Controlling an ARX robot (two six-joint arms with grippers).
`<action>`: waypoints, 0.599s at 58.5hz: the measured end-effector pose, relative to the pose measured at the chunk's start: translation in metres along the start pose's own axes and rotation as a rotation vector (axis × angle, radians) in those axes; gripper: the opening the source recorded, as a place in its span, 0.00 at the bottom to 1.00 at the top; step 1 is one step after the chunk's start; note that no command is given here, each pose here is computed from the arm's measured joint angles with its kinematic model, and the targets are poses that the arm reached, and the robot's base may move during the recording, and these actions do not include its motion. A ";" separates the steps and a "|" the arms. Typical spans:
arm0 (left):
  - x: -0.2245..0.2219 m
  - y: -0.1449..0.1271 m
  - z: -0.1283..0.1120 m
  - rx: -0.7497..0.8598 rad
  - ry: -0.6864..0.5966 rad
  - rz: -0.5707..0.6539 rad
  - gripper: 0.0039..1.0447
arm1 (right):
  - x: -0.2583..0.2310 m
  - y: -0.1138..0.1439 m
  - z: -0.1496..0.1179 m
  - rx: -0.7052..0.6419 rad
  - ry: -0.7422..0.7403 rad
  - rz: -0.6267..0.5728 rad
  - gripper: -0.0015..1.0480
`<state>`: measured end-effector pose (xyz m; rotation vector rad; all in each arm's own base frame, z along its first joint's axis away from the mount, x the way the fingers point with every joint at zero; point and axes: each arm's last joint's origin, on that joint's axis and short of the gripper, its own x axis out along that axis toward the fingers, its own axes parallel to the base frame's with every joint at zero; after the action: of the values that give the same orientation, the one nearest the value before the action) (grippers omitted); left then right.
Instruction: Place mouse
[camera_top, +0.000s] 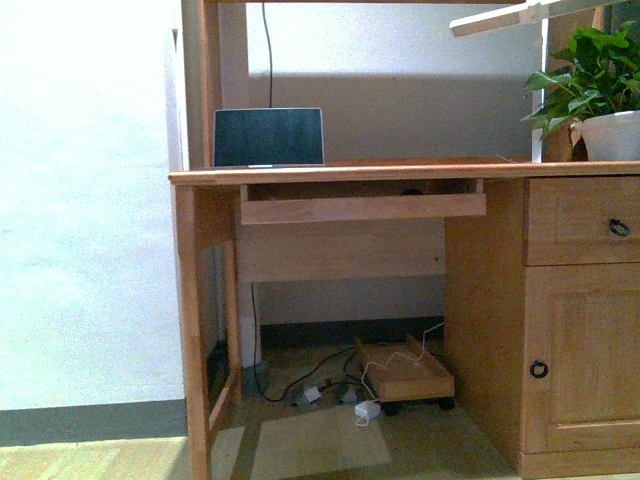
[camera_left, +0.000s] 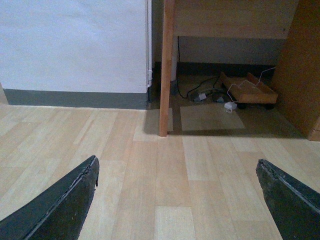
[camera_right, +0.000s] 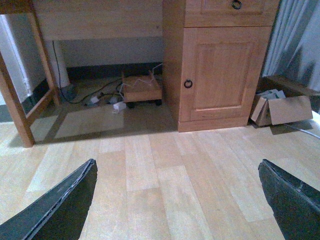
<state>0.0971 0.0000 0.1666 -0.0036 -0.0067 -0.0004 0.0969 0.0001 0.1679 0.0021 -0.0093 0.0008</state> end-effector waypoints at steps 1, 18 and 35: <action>0.000 0.000 0.000 0.000 0.000 0.000 0.93 | 0.000 0.000 0.000 0.000 0.000 0.000 0.93; 0.000 0.000 0.000 0.000 0.000 0.000 0.93 | 0.000 0.000 0.000 0.000 0.000 0.000 0.93; 0.000 0.000 0.000 0.000 0.000 0.000 0.93 | 0.000 0.000 0.000 0.000 0.000 0.000 0.93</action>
<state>0.0971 0.0000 0.1667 -0.0036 -0.0071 -0.0004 0.0969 0.0001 0.1679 0.0021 -0.0093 0.0012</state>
